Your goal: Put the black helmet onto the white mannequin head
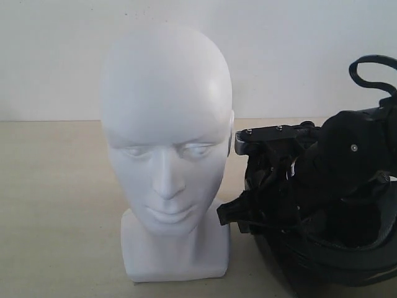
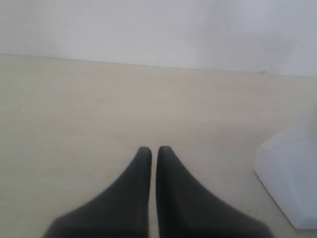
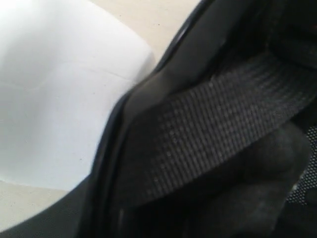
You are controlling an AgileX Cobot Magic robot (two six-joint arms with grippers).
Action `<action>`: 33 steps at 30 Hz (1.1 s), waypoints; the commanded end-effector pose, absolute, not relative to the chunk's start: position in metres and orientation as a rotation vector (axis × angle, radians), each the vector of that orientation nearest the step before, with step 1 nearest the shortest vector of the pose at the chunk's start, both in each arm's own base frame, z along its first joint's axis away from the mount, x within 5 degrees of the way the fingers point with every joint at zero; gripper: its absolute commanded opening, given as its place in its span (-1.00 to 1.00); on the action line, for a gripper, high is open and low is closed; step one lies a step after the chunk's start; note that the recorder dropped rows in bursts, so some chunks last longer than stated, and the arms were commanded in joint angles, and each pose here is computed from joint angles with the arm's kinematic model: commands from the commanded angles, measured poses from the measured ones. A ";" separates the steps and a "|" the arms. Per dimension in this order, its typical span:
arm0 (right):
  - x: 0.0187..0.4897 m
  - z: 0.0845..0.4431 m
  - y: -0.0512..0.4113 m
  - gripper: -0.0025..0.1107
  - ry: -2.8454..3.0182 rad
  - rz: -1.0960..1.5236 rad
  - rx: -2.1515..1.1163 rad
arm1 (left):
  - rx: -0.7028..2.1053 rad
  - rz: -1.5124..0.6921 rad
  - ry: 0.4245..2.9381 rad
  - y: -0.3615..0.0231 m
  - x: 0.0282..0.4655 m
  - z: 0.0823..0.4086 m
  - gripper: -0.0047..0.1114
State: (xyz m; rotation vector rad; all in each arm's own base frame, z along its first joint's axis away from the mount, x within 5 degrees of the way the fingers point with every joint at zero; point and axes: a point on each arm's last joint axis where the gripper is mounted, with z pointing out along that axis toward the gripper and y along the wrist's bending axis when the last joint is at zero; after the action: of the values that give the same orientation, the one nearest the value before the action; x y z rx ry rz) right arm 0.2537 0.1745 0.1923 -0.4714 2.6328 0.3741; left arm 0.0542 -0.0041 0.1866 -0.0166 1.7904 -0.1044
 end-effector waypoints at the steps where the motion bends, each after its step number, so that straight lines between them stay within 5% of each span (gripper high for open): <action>1: 0.251 0.200 0.164 -0.96 2.670 0.399 -0.372 | -0.014 -0.098 1.792 -0.004 0.054 0.185 -0.84; 15: 0.247 0.230 0.138 -0.96 2.634 0.375 -0.330 | -0.014 -0.098 1.792 -0.004 0.054 0.185 -0.84; 33: 0.247 0.279 0.094 -0.96 2.499 0.654 -0.114 | -0.014 -0.098 1.792 -0.004 0.054 0.185 -0.84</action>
State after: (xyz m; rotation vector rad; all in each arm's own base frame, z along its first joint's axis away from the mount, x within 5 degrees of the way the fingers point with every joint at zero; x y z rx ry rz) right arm 0.2440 0.1007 0.2608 -0.1070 2.6059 0.5999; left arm 0.0542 -0.0041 0.1866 -0.0166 1.7904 -0.1044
